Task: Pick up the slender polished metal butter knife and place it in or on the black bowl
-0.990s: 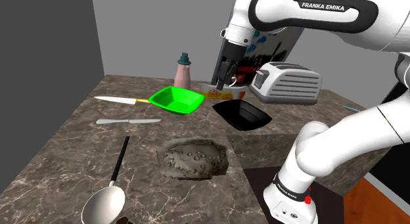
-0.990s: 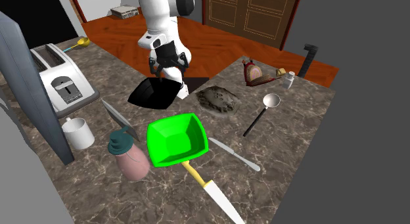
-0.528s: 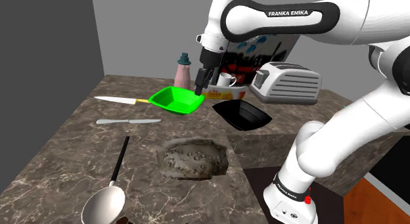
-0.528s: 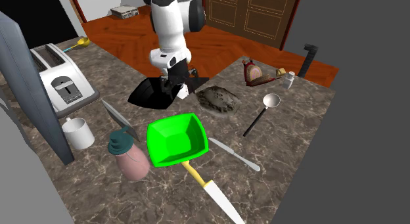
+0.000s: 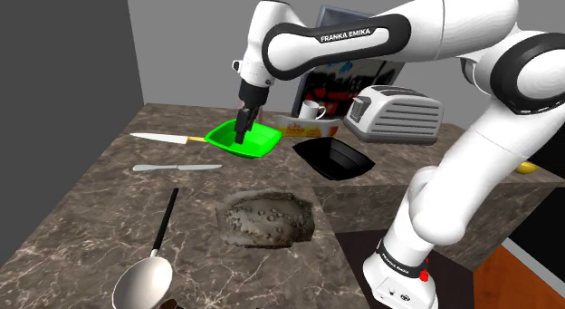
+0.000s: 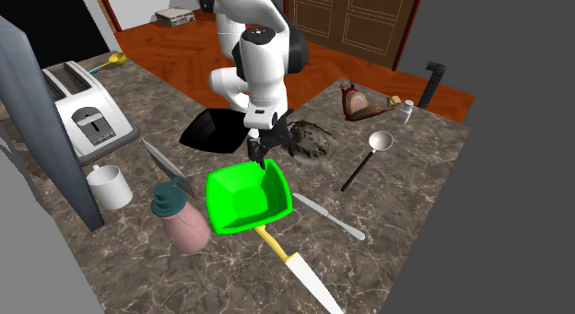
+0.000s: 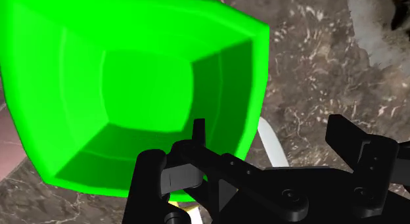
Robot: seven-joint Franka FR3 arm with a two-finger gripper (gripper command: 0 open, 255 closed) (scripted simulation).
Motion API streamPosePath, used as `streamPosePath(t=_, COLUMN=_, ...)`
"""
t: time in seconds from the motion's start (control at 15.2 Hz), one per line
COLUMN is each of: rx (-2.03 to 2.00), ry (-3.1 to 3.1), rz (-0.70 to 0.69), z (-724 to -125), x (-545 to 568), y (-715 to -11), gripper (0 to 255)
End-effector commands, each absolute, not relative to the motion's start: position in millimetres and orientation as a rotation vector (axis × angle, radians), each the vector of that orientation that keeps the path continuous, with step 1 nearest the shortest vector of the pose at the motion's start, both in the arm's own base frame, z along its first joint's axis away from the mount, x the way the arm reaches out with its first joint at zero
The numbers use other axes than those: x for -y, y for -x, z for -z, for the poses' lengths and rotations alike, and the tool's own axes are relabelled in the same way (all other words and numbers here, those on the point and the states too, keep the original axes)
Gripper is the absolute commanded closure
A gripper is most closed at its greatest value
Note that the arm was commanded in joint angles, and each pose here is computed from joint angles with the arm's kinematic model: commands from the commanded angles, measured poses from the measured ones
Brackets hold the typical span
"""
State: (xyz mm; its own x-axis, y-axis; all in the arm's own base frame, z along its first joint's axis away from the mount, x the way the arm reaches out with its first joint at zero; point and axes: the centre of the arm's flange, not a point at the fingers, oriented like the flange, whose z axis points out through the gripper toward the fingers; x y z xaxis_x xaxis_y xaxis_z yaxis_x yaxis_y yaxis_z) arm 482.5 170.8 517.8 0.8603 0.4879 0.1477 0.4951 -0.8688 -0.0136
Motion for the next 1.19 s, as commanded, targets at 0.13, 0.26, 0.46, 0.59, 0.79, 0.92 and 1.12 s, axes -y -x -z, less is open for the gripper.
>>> streamPosePath(t=0.13, rx=0.913, ry=2.946, rz=0.247, z=-502, x=-210, y=-517, gripper=0)
streamPosePath(t=0.26, rx=0.974, ry=2.927, rz=0.262, z=-493, x=-229, y=-531, gripper=0)
streamPosePath(t=0.46, rx=1.065, ry=2.897, rz=0.283, z=-479, x=-258, y=-551, gripper=0)
streamPosePath(t=0.59, rx=1.126, ry=2.875, rz=0.297, z=-470, x=-278, y=-564, gripper=0)
streamPosePath(t=0.79, rx=1.213, ry=2.84, rz=0.317, z=-457, x=-308, y=-581, gripper=0)
streamPosePath(t=0.92, rx=1.213, ry=2.84, rz=0.317, z=-446, x=-310, y=-583, gripper=0)
streamPosePath(t=1.12, rx=1.213, ry=2.84, rz=0.317, z=-431, x=-311, y=-586, gripper=0)
